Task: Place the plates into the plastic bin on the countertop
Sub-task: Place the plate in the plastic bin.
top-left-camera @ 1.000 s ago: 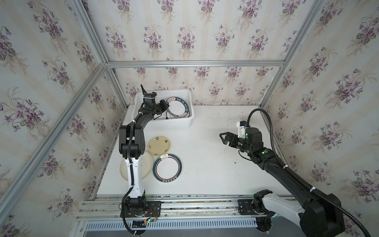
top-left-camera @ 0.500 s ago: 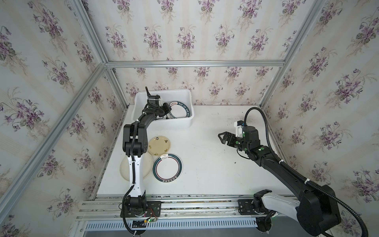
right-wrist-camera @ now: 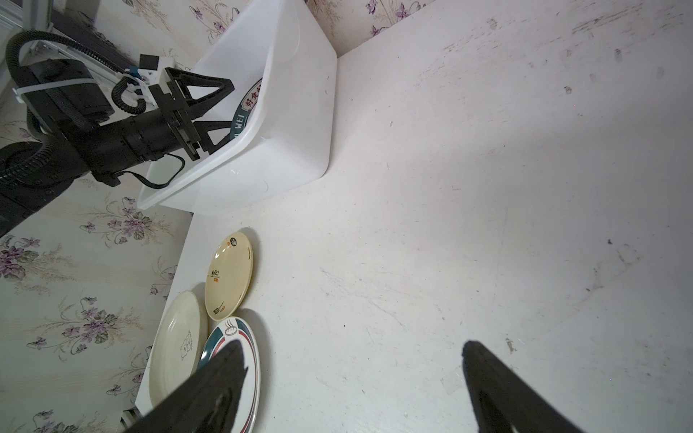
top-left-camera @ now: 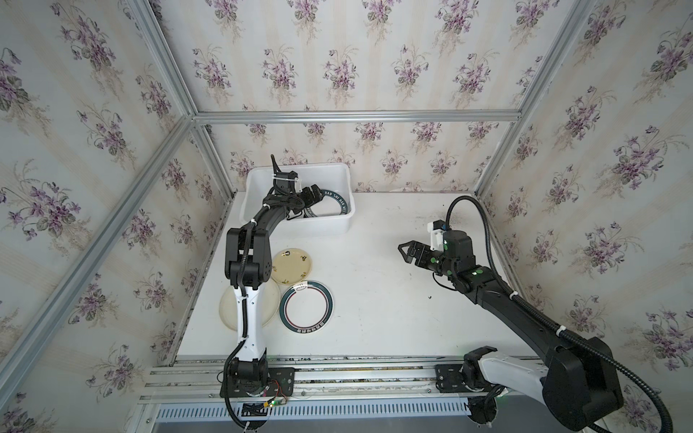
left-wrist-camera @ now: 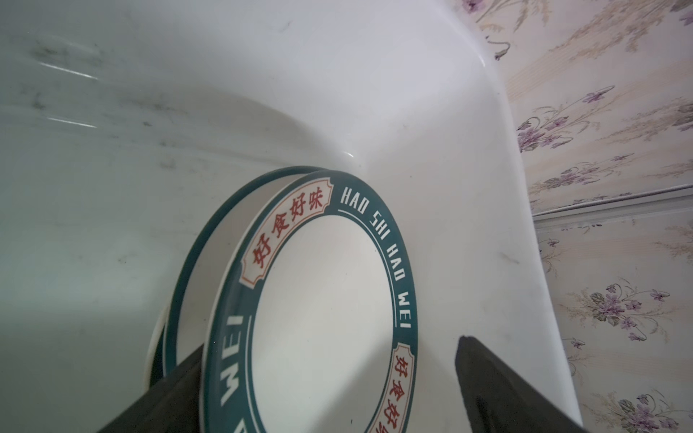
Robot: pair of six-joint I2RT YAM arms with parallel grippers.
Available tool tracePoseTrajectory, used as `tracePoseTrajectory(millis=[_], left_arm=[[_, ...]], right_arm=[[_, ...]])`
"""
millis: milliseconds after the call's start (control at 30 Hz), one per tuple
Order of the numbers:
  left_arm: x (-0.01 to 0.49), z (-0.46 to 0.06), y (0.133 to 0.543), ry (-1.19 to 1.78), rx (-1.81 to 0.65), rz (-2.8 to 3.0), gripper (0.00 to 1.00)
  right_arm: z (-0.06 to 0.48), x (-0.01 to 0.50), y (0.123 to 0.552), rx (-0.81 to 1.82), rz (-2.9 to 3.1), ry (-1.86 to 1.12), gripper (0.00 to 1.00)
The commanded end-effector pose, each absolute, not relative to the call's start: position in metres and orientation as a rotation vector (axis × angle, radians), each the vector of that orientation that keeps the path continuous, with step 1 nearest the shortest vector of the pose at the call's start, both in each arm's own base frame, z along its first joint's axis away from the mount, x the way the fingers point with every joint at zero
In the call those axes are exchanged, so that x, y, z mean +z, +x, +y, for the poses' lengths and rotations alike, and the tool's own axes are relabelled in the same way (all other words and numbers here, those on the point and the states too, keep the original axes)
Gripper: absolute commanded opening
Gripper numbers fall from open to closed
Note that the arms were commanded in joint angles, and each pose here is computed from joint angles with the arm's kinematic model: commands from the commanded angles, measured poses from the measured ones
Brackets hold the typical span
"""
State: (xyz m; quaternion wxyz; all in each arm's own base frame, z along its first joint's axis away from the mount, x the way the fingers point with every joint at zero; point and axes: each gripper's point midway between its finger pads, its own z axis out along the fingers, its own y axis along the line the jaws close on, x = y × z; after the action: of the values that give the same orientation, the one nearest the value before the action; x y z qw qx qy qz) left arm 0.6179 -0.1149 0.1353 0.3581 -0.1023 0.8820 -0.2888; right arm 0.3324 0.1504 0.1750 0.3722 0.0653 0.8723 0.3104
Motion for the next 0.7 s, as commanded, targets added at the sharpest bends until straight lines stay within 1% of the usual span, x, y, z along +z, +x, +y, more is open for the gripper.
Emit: tracePoseTrajectory(millis=[0, 333, 467, 667], left_arm=[[0.146, -0.112, 0.617, -0.245, -0.706, 2.259, 1.0], [0.182, -0.109, 0.591, -0.211, -0.678, 2.23, 1.0], [0.204, -0.106, 0.576, -0.203, -0.663, 2.203, 1.0], [0.237, -0.103, 0.546, -0.179, -0.626, 2.159, 1.0]], right_arm=[[0.155, 0.184, 0.336, 0.808, 2.219, 0.135, 0.93], [0.166, 0.203, 0.335, 0.878, 2.183, 0.068, 0.94], [0.173, 0.202, 0.33, 0.944, 2.163, 0.059, 0.99], [0.198, 0.192, 0.317, 0.97, 2.209, -0.035, 0.99]])
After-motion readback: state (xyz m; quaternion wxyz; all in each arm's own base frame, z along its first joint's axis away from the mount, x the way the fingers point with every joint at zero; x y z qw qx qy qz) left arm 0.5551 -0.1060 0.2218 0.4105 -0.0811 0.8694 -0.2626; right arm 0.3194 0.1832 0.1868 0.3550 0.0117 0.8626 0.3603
